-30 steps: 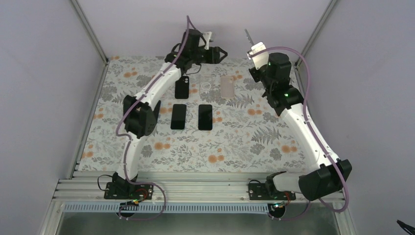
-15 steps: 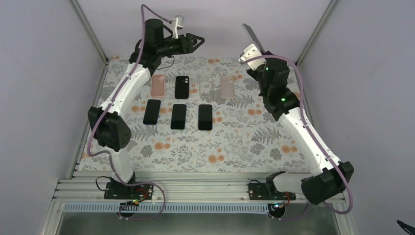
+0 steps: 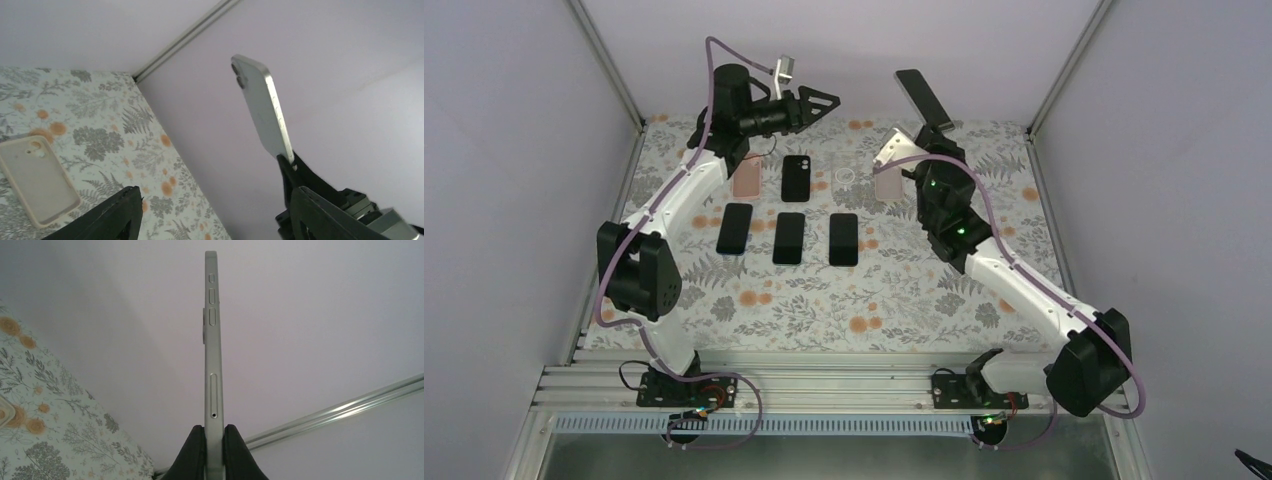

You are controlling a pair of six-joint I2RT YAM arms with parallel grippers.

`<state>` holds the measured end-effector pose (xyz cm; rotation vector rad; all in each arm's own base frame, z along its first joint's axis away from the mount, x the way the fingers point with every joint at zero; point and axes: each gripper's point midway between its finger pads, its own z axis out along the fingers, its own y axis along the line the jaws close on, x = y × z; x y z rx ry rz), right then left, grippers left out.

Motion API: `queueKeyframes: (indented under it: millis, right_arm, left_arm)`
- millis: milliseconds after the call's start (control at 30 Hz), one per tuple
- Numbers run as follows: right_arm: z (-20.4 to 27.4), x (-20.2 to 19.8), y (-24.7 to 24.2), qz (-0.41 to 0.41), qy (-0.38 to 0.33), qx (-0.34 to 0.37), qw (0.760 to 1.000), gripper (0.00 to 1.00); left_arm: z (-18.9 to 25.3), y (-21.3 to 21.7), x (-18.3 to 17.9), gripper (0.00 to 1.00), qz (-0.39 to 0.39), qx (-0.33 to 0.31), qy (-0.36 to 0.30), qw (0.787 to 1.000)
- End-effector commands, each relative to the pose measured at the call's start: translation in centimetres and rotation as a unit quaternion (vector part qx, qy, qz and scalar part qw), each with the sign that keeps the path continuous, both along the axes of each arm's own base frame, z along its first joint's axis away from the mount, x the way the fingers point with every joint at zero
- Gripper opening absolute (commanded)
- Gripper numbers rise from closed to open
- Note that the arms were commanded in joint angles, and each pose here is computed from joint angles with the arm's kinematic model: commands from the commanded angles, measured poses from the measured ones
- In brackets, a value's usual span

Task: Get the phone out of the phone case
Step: Place the phone at the center of the board.

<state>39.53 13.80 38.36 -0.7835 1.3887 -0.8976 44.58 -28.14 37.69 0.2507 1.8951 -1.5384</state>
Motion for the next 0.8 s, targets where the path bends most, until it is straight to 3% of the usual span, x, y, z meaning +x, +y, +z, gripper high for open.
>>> queueKeyframes:
  millis: [0, 333, 767]
  right_arm:
    - [2.1, -1.2, 0.7, -0.008, -0.063, -0.006, 0.998, 0.04]
    - [-0.2, -2.3, 3.9, 0.020, -0.067, -0.053, 0.996, 0.04]
    - [-1.8, -3.3, 6.4, 0.040, -0.077, -0.095, 0.992, 0.04]
  left_arm:
    - [1.4, -0.8, -1.2, 0.74, -0.029, -0.033, -0.010, 0.999]
    - [-0.2, -4.2, -2.8, 0.75, -0.060, -0.031, 0.010, 0.998]
    - [-2.2, -6.7, -2.8, 0.62, -0.078, -0.027, 0.049, 0.995]
